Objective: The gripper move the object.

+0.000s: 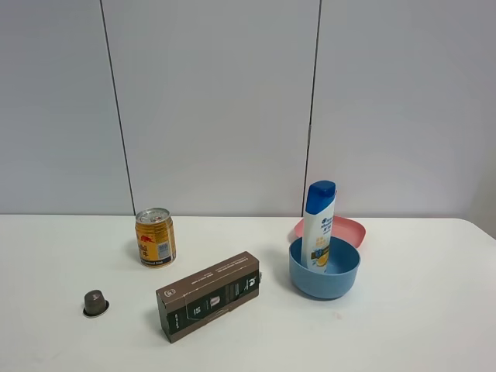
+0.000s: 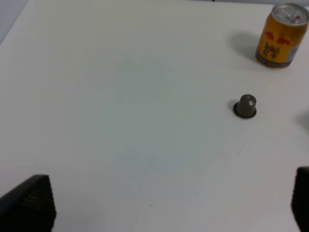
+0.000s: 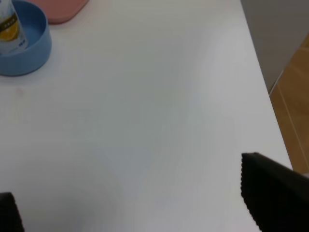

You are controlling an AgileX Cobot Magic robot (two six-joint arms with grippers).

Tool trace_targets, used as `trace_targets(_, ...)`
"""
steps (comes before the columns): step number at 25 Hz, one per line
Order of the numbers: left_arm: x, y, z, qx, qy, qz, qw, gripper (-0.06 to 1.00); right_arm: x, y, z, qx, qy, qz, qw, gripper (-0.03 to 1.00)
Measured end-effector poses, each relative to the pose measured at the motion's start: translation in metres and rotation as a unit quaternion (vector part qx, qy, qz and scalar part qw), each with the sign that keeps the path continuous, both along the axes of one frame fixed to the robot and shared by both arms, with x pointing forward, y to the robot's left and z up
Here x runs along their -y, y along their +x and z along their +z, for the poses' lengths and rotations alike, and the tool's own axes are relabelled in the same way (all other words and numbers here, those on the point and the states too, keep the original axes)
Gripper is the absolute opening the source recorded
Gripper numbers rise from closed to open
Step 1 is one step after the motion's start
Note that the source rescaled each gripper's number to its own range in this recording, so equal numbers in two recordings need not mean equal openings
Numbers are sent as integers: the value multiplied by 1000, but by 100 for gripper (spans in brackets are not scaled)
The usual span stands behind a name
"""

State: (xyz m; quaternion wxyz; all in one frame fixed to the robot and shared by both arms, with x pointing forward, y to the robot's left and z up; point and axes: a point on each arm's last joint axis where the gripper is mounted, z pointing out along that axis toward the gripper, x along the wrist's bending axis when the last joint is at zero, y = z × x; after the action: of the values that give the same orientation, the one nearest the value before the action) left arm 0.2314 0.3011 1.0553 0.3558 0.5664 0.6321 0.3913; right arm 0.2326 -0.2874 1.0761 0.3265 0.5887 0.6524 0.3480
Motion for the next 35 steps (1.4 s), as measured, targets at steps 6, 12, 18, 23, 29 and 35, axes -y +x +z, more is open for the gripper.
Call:
trace_targets(6, 0, 0, 0, 0, 0, 0, 1000, 100, 0, -8, 1, 30, -1, -1, 1000, 77)
trace_targets(12, 0, 0, 0, 0, 0, 0, 1000, 100, 0, -6, 4, 54, -1, -3, 999, 77)
trace_targets(18, 0, 0, 0, 0, 0, 0, 1000, 100, 0, 1, -2, 62, 3, -4, 998, 77)
trace_targets(23, 0, 0, 0, 0, 0, 0, 1000, 100, 0, -2, -15, 71, 5, -4, 997, 77)
trace_targets(29, 0, 0, 0, 0, 0, 0, 1000, 100, 1, -1, -19, 63, -3, -9, 998, 77)
trace_targets(35, 0, 0, 0, 0, 0, 0, 1000, 100, 1, 1, -24, 53, 0, -7, 999, 77)
